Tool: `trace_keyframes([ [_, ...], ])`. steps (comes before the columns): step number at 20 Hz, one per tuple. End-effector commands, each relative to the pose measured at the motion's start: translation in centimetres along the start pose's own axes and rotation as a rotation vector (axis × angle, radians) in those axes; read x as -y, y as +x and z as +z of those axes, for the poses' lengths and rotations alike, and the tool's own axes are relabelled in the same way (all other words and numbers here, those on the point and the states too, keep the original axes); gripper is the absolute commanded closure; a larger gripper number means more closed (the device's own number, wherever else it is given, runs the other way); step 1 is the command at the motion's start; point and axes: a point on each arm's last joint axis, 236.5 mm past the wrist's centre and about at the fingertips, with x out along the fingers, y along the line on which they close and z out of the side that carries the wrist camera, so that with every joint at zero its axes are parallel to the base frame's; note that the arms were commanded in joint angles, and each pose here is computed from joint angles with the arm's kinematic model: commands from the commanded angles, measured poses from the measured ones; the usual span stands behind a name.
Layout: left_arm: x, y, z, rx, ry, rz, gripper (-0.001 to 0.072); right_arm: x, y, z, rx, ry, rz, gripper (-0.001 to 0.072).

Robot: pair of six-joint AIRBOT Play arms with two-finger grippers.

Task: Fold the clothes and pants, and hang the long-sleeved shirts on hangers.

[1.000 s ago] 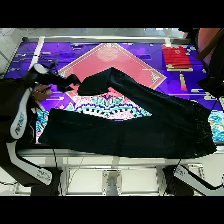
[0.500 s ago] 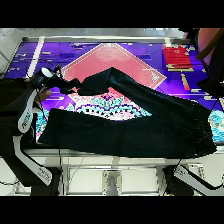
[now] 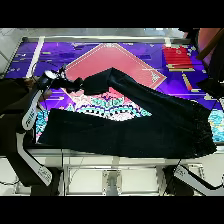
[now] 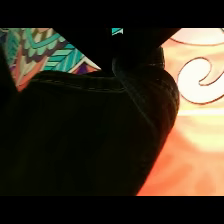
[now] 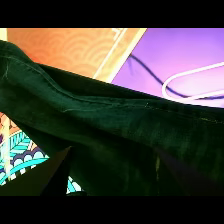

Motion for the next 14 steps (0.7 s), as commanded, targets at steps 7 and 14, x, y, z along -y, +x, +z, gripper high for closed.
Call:
trace_keyframes([
  [7,1.6,-19.0,2.7,0.161,0.175,0.222,0.0693,1.8,-3.5,-4.4,-0.168,-0.103,-0.165,0.0158],
  [14,-3.3,-25.7,-0.3,0.092,0.079,0.406,0.0693,1.5,-4.8,-3.6,-0.120,-0.131,-0.197,0.0158],
])
